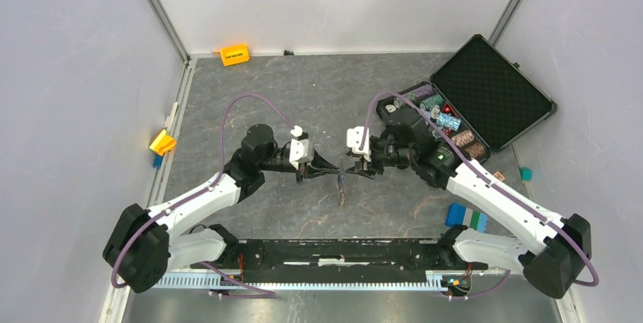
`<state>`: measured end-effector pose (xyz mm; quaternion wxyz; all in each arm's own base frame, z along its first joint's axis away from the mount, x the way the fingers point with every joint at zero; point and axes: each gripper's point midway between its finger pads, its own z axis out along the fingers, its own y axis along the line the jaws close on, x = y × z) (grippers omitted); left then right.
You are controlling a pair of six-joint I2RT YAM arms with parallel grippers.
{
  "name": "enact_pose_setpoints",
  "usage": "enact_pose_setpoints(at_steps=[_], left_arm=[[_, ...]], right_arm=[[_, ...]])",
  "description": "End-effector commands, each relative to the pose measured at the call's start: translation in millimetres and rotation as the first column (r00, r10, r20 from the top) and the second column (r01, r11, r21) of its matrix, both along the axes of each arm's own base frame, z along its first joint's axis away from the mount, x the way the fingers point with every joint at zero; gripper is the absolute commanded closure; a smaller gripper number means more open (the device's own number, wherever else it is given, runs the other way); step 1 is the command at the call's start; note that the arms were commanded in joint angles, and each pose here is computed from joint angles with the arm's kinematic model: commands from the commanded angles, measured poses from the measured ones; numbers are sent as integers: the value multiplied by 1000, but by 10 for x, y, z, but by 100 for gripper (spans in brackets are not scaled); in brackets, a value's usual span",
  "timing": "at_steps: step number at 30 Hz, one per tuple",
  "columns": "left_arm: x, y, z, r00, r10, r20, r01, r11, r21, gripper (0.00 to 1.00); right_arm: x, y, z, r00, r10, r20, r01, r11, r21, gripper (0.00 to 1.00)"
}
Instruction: Put the keys on the keyring
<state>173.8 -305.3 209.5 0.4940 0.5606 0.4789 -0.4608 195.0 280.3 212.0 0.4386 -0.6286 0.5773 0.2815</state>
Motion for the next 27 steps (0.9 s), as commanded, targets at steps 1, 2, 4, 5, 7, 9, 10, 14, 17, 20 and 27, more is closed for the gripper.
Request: enact_pose_setpoints(at_steps=[1,2,4,5,7,9,10,14,17,20,27], left_arm=[[-129,-6,310,997,-67,49,71,992,-107,98],[-140,-4,319,996,-70,53,76,991,-113,98],[-153,-2,321,996,-74,51,80,990,-118,98],[-154,-3,320,996,-75,48,80,990,-118,98],[-161,-1,318,996,-77,45,82,990,-118,98],[-171,2,320,996,-81,49,86,989,-119,98],[-179,6,324,995,-83,50,88,989,-120,98],[-187,12,316,995,-84,52,89,989,-120,98],[-190,14,317,995,-84,52,90,989,-120,98],[-201,14,331,995,-90,52,96,988,-122,98],[-262,23,334,990,-123,67,131,983,-128,98]], right_arm=[[-130,11,116,997,80,-23,-77,991,106,49],[-169,10,121,994,105,-37,-100,988,121,50],[-235,7,124,988,143,-60,-133,980,146,53],[-262,8,124,985,161,-66,-149,977,153,54],[-303,13,124,979,187,-77,-172,971,163,55],[-325,23,122,975,205,-87,-188,967,169,57],[-339,33,125,972,216,-94,-198,965,174,58],[-361,58,123,964,241,-116,-218,959,180,64],[-351,69,99,962,241,-127,-217,960,177,69],[-340,75,81,962,240,-130,-216,961,174,74],[-313,86,66,964,231,-134,-207,963,172,86]])
